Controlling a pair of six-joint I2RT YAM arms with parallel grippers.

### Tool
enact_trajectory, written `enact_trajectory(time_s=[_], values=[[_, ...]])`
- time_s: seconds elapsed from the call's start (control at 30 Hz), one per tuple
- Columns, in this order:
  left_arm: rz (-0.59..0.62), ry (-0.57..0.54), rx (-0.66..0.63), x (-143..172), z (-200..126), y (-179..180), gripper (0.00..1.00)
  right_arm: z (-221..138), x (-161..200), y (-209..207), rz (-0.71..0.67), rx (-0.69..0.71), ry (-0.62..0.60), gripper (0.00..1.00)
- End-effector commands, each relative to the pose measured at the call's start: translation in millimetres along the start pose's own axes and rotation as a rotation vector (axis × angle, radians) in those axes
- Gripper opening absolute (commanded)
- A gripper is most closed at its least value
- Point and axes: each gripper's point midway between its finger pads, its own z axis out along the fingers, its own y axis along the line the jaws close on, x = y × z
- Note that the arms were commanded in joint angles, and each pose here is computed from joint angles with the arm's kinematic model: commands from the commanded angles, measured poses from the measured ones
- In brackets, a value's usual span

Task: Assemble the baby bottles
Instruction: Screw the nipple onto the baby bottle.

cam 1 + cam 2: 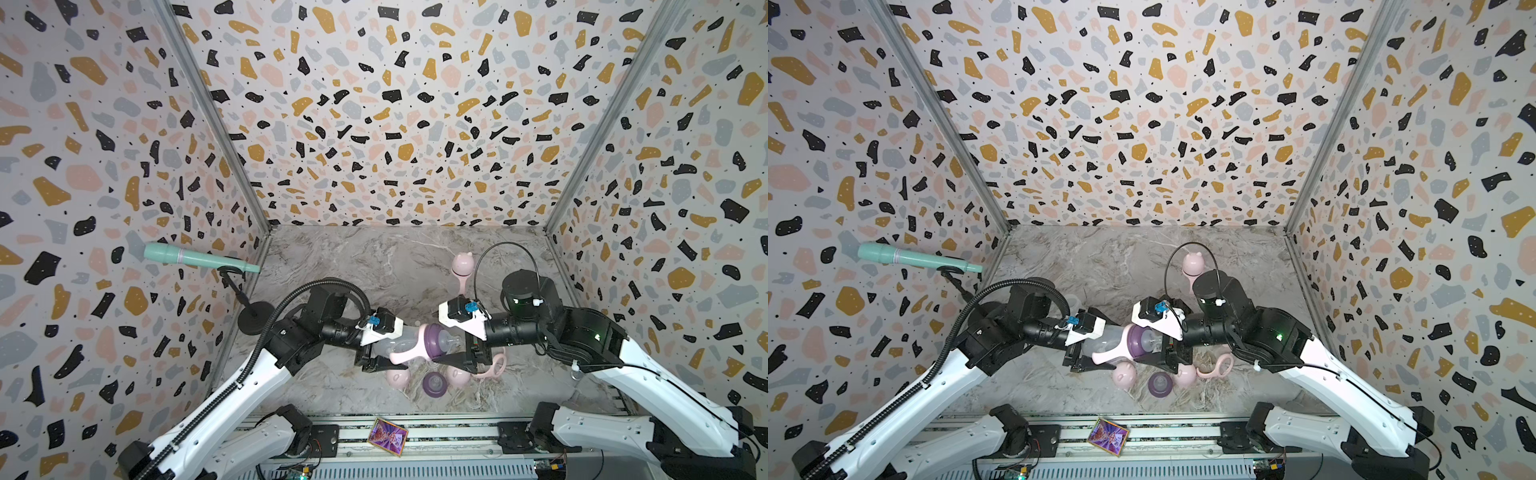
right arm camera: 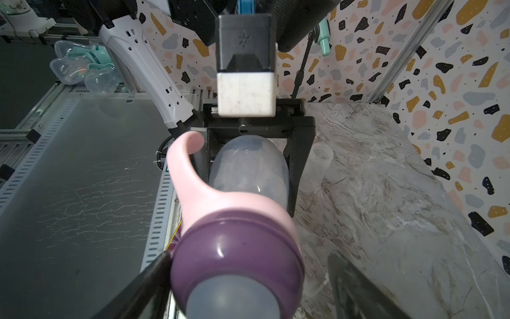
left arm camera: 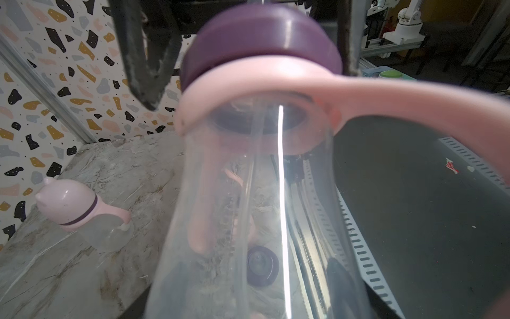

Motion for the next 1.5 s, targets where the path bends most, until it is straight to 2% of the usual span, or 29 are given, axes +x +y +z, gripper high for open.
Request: enact_trajectory(time_s=[0.0, 0.17, 0.37, 0.43, 0.5, 0.57, 0.63, 0.77, 0.83, 1.07, 1.23, 1.37, 1.43, 1.47], values=[[0.077, -0.082, -0.004, -30.7, -7.9, -0.7, 0.00, -0.8, 4.7, 1.3, 0.008, 0.003, 0.018, 0.83], [0.078, -0.096, -0.014, -35.8, -10.0, -0.5, 0.00, 4.8, 8.5, -1.2, 0.036, 0.000, 0.036, 0.70], [0.090, -0.097, -0.075, -37.9, -13.0, 6.4, 0.00, 11.5, 3.9, 1.1, 0.107, -0.038, 0.022, 0.45], [0.102, -0.078, -0.152, -34.2, -15.1, 17.3, 0.00, 12.9, -1.0, 0.4, 0.130, -0.049, 0.004, 0.36], [0.118, -0.056, -0.273, -29.2, -20.0, 34.6, 0.00, 15.1, -7.4, -1.5, 0.167, -0.063, -0.024, 0.25], [0.143, -0.043, -0.395, -25.5, -28.1, 49.7, 0.00, 18.3, -16.0, -4.5, 0.219, -0.095, -0.066, 0.09], [0.166, -0.025, -0.502, -20.8, -36.4, 62.6, 0.00, 20.6, -25.7, -10.3, 0.295, -0.133, -0.121, 0.00], [0.209, 0.045, -0.679, -10.8, -53.9, 84.8, 0.00, 17.2, -51.8, -16.5, 0.414, -0.229, -0.256, 0.00], [0.231, 0.079, -0.749, -8.9, -62.8, 93.0, 0.00, 16.7, -62.4, -18.0, 0.448, -0.260, -0.282, 0.00], [0.319, 0.139, -0.998, -15.6, -102.1, 112.6, 0.00, 29.6, -76.5, -29.6, 0.623, -0.312, -0.246, 0.00], [0.375, 0.198, -1.147, -13.3, -128.1, 118.1, 0.00, 40.7, -74.1, -37.4, 0.738, -0.319, -0.187, 0.00], [0.396, 0.256, -1.216, -8.8, -141.6, 119.5, 0.00, 42.1, -77.1, -44.3, 0.787, -0.303, -0.167, 0.00], [0.404, 0.270, -1.227, -6.9, -144.5, 118.0, 0.00, 37.8, -74.5, -56.7, 0.783, -0.245, -0.155, 0.00], [0.404, 0.271, -1.224, -6.3, -144.4, 117.1, 0.00, 34.8, -72.5, -62.2, 0.756, -0.204, -0.146, 0.05]])
